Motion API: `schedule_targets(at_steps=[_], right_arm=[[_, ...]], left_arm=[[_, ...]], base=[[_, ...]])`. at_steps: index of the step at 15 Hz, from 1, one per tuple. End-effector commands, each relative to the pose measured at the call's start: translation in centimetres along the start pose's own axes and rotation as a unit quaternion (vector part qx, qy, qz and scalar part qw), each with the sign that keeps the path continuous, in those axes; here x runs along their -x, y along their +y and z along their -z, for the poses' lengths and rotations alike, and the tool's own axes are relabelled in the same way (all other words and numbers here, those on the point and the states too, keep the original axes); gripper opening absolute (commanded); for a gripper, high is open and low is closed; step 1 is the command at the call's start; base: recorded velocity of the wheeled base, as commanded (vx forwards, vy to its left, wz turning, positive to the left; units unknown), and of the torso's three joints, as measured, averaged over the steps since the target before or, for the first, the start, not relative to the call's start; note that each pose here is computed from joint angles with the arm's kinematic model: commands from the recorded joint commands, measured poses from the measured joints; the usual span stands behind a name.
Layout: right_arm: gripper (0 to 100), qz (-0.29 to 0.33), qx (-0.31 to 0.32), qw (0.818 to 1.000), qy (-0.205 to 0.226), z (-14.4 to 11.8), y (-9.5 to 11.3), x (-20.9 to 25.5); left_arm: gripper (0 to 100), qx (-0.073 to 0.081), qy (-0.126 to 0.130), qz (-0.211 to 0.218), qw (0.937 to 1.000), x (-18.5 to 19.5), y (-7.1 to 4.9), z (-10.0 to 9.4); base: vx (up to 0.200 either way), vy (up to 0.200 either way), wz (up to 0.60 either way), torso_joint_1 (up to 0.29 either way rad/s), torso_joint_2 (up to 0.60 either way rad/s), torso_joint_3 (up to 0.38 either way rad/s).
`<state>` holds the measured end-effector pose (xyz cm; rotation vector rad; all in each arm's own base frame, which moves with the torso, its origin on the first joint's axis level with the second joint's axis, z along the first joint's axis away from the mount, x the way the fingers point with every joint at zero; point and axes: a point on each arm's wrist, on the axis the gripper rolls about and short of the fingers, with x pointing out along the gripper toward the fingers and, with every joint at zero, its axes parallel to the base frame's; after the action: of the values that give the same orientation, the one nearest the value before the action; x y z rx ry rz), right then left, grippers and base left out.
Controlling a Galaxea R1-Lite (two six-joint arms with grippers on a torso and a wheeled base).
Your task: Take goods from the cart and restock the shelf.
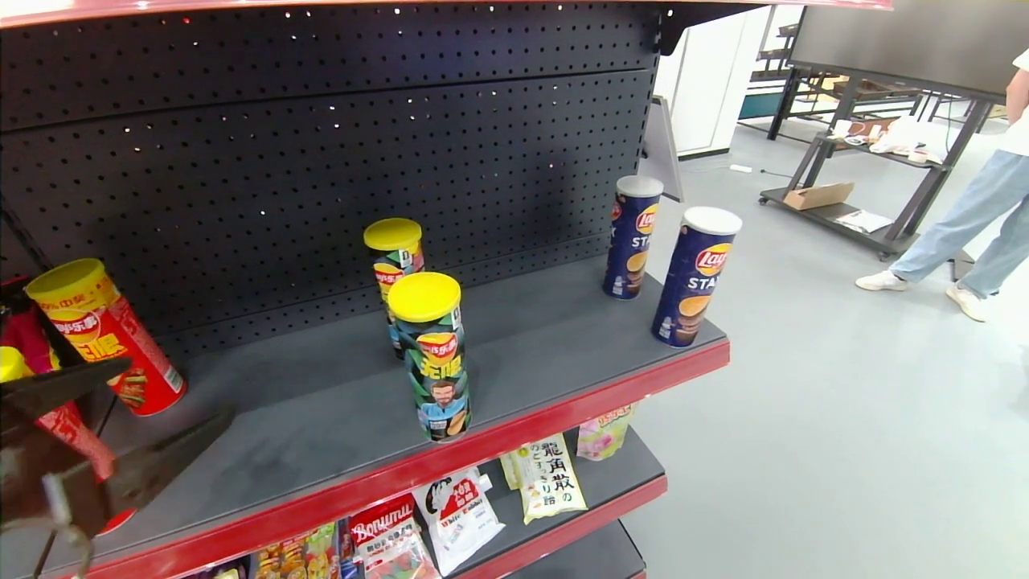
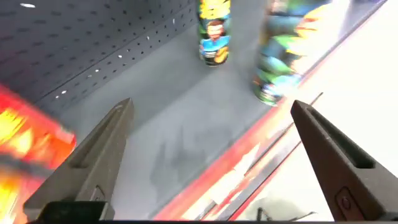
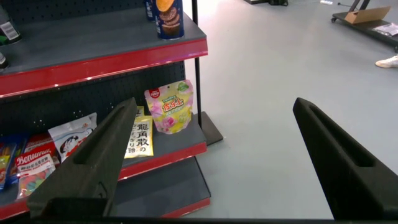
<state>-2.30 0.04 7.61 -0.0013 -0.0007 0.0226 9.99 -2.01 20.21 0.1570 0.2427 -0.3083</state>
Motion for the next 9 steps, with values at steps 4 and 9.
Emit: schedule_targets(at_steps=[4,9], right_arm=[[100,0.000,0.000,1.000,0.000,0.0,0.0,0.0],[100,-0.005,0.001,1.000,0.000,0.0,0.0,0.0]], left_arm=[[100,0.080,-0.101,-0.151,0.9801,10.8,-1.9,7.1],[100,-0.006,-0.067,-0.163,0.9843,11.0,-2.2,9.3]], base=[[0.000,0.000,0.00,0.000,0.00,0.000],[0.000,0.000,0.00,0.000,0.00,0.000]])
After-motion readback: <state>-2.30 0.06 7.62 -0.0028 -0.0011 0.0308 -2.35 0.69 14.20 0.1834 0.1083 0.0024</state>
